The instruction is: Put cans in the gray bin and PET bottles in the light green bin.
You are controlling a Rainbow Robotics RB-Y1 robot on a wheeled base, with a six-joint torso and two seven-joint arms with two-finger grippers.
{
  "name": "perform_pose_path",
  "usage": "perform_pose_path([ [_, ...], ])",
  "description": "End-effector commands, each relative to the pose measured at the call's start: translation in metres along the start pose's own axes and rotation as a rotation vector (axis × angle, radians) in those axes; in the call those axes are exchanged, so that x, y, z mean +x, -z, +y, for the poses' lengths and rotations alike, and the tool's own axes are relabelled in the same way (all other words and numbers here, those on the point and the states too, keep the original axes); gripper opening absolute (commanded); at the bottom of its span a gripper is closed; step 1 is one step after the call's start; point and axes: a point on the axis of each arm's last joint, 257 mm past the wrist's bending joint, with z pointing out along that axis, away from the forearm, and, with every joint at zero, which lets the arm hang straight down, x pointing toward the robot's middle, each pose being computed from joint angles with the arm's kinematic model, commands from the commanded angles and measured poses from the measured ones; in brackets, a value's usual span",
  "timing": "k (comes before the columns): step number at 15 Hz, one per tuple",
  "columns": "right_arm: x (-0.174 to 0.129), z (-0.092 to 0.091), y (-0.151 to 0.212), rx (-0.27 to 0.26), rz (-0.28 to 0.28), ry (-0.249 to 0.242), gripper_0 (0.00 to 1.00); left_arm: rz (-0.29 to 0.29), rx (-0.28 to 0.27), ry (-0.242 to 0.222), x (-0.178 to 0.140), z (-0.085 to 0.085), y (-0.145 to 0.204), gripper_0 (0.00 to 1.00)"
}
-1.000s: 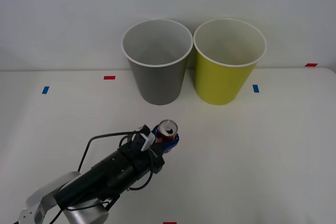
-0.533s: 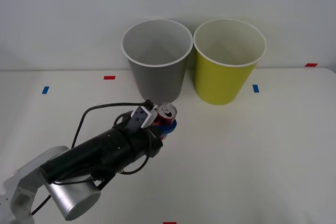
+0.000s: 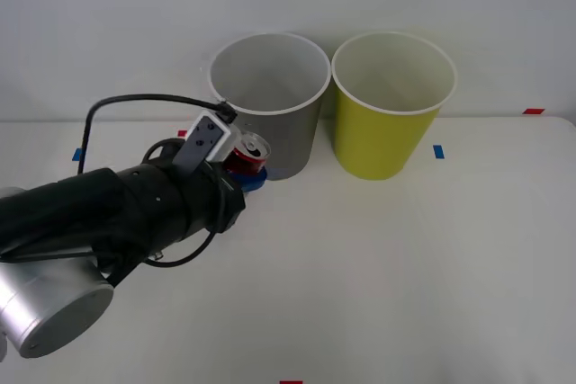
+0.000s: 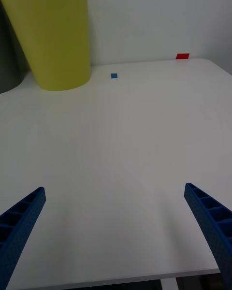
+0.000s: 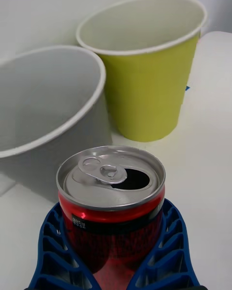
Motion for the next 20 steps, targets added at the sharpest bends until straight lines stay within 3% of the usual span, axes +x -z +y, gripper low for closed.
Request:
perform_pose_path([
  [1,0.000,0.000,0.000,0.000,0.000,0.000,1.00,-0.024,-0.019,-0.030,-0.026,0.027,0.023,0.00],
  [6,0.000,0.000,0.000,0.000,0.000,0.000,1.00,-0.044,-0.035,-0.060,-0.069,0.062,0.044,0.00],
  [10,0.000,0.000,0.000,0.000,0.000,0.000,1.00,-0.109,-0.096,-0.056,-0.113,0.082,0.046,0.00],
  [12,0.000,0.000,0.000,0.000,0.000,0.000,1.00,-0.122,-0.090,-0.025,-0.126,0.090,0.035,0.00],
  [20,0.000,0.000,0.000,0.000,0.000,0.000,1.00,-0.188,-0.058,0.012,-0.169,0.098,-0.043,0.00],
])
